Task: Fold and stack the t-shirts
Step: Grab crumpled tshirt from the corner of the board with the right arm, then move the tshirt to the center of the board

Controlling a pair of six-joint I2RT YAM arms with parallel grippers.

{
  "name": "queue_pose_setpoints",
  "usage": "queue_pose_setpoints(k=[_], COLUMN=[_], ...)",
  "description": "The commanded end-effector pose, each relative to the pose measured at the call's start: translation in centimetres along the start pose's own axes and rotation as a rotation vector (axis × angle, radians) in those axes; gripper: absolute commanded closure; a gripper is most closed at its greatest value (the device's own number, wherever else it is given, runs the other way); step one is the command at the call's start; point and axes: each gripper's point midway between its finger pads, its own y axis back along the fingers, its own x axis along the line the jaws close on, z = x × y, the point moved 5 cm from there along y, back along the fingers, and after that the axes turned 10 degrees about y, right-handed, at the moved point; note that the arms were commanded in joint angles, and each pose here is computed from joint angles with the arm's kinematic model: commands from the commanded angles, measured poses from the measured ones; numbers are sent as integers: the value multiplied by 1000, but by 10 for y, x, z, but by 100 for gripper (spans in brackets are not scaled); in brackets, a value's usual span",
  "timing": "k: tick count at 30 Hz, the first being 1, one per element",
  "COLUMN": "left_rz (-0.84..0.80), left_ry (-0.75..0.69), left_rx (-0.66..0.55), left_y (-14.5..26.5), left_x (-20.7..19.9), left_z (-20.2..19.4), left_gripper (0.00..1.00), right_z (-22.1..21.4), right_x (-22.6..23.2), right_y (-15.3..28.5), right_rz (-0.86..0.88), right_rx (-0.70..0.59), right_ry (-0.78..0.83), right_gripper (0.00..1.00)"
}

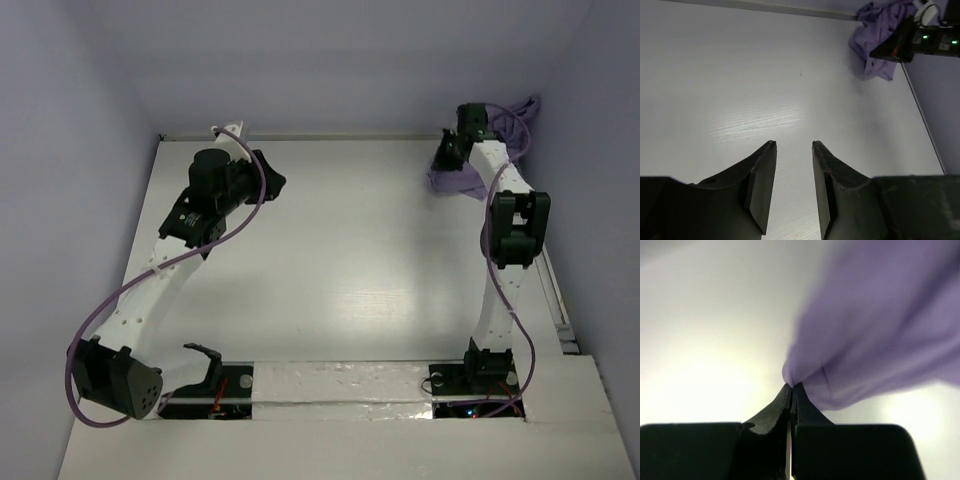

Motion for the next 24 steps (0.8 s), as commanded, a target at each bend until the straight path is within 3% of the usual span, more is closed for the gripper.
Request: queue_pose_setpoints(k=[1,6,9,11,13,14,17,18,24], left_rz=[33,44,40,55,54,50,41,56,164], left_ry=[17,106,125,131,127,124,124,129,174], left_rx=[-136,-217,-224,-241,-242,-240,-188,-152,3], left_y=[6,16,17,19,19,19,12,7,-4], left_x=[-8,6,8,12,11,10,13,21,66], left_z=[43,72,77,84,86,87,77,65,-1], left_gripper=[69,69,65,57,53,52,47,46,44], right_z=[122,158,146,136,132,128,114,100,25], right_x=[123,156,147,134,125,113,93,77,30], right_y=[198,415,491,493,475,440,398,350,220], right_rz=[485,744,743,724,696,665,633,629,533], right_rx=[-501,-955,-1132,-1128,-1083,-1004,-947,-872,-625], right_ry=[113,235,271,265,242,200,158,130,-72], right_gripper=[100,100,100,100,100,100,100,100,100])
